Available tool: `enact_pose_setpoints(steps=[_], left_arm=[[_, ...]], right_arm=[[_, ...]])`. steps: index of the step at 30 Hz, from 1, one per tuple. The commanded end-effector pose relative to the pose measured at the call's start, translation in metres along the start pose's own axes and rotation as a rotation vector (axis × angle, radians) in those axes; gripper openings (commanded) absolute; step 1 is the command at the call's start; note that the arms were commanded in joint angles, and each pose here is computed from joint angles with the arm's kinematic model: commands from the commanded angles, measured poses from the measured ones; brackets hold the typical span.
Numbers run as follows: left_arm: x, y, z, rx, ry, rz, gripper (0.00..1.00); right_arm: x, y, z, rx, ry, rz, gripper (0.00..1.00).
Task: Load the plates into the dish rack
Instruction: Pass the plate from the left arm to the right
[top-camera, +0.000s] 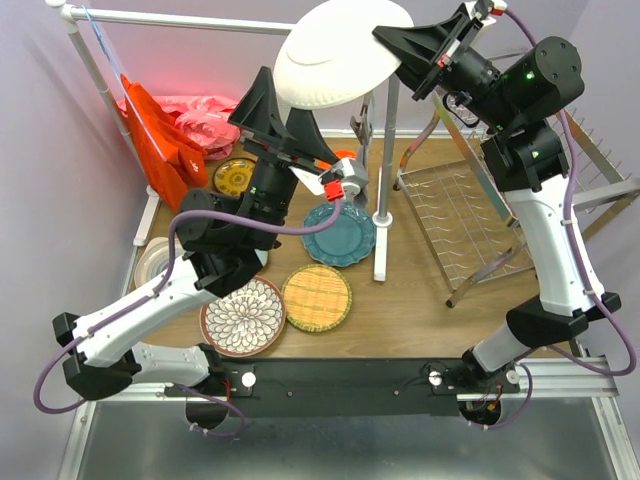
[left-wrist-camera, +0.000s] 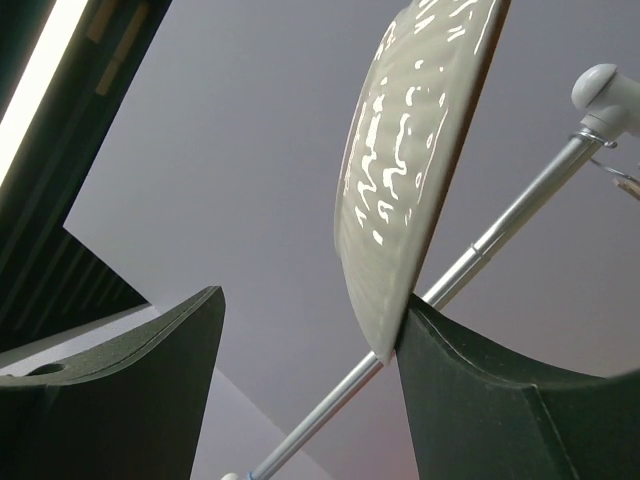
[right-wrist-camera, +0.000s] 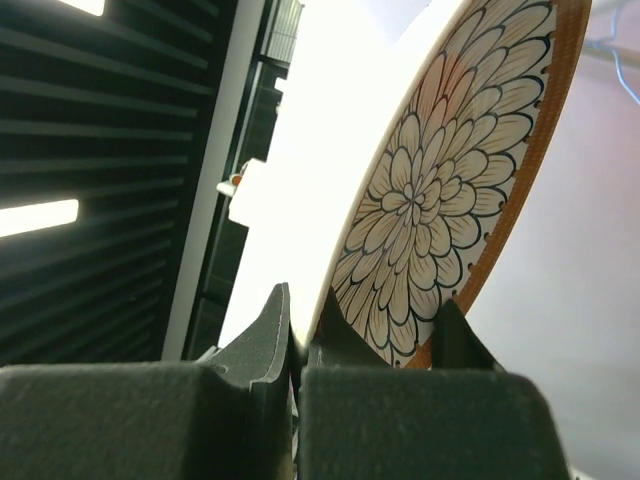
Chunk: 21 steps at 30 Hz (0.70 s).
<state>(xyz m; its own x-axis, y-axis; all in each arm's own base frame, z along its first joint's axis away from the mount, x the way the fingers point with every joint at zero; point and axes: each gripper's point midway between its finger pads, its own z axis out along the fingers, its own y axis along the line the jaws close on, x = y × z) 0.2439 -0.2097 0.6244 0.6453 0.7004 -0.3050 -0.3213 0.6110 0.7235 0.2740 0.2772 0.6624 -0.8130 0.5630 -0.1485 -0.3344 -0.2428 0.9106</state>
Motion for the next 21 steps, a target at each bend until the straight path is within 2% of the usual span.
enact_pose_setpoints(steps=[1, 6, 10, 14, 20, 21], left_arm=[[0.011, 0.06, -0.022, -0.157, 0.024, -0.128, 0.76], [0.016, 0.069, -0.029, -0.175, 0.036, -0.142, 0.76], [0.019, 0.07, -0.033, -0.183, 0.04, -0.153, 0.76], [0.024, 0.069, -0.041, -0.186, 0.045, -0.168, 0.76], [0.032, 0.064, -0.053, -0.191, 0.056, -0.204, 0.76], [0.033, 0.063, -0.054, -0.192, 0.058, -0.209, 0.76]], right_arm=[[-0.017, 0.086, -0.017, -0.284, -0.127, -0.236, 0.0], [-0.021, 0.106, -0.023, -0.354, -0.176, -0.367, 0.0], [-0.016, 0.15, -0.041, -0.476, -0.241, -0.516, 0.0], [-0.025, 0.164, -0.049, -0.5, -0.318, -0.603, 0.0], [-0.065, 0.174, -0.07, -0.455, -0.508, -0.741, 0.0], [-0.083, 0.17, -0.074, -0.419, -0.57, -0.766, 0.0]])
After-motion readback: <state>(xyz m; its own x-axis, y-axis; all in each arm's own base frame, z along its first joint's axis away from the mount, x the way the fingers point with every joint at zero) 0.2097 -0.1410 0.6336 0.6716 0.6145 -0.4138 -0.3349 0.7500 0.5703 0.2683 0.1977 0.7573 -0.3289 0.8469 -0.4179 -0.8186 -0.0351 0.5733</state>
